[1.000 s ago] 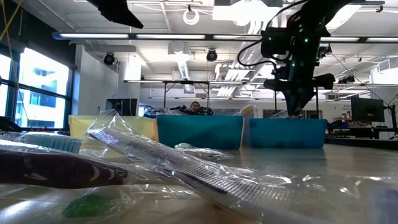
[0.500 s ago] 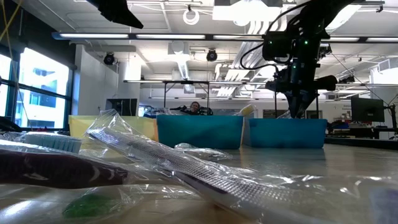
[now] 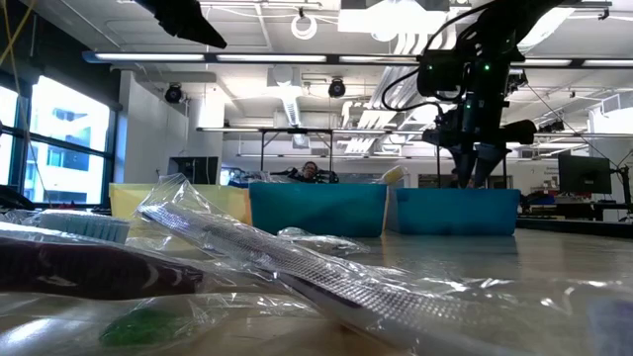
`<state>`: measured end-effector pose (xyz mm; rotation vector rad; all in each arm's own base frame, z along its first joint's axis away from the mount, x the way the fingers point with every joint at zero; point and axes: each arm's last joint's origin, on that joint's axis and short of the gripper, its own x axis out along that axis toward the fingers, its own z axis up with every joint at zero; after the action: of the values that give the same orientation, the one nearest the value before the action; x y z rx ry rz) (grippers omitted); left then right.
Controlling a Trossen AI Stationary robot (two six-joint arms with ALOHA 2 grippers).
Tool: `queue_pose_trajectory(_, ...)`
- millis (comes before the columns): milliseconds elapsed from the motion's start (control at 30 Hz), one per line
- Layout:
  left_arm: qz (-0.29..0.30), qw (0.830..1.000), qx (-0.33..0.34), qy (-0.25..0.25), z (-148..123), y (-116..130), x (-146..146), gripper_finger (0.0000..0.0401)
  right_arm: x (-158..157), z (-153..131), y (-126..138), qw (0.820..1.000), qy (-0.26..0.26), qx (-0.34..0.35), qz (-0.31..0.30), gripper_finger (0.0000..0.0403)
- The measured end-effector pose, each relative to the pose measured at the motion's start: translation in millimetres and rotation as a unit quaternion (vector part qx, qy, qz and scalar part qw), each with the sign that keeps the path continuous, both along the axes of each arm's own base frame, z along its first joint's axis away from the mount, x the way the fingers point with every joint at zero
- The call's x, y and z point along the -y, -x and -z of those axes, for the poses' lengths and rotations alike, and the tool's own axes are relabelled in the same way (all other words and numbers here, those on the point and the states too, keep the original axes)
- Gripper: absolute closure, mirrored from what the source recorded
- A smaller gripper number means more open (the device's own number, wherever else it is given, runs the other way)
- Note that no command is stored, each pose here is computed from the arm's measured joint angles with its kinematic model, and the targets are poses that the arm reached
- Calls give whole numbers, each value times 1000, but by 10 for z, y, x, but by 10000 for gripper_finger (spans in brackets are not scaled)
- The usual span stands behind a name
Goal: Pick & Place Toothbrushes
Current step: Put the purple toothbrush into the blue bin
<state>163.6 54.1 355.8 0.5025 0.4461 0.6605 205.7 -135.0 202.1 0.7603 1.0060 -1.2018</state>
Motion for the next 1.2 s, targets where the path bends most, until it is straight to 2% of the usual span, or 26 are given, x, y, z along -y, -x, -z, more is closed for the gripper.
queue_pose_trajectory(133, 0, 1000, 0, 0, -1, 0, 0, 244, -1, 0, -1, 1000, -1, -4, -12, 246)
queue_pose_trajectory(267, 1, 1000, -4, -4, -1, 0, 0, 244, -14, -26, -2, 999, -17, 12, -34, 240)
queue_pose_trajectory(533, 4, 1000, -11, -13, -1, 0, 0, 244, -75, -278, 8, 992, 5, 99, -77, 279)
queue_pose_trajectory(667, 4, 1000, -11, -13, -2, 0, 0, 244, -100, -477, 20, 979, 36, 170, -103, 302)
queue_pose_trajectory(833, 4, 1000, -11, -13, -2, 0, 1, 244, -128, -762, 9, 947, 92, 275, -138, 328)
queue_pose_trajectory(967, 5, 1000, -11, -13, -2, -1, 4, 244, -191, -965, -66, 908, 143, 347, -188, 347)
queue_pose_trajectory(1200, 5, 1000, -11, -13, -2, -1, 4, 244, -377, -1146, -232, 845, 196, 406, -288, 385)
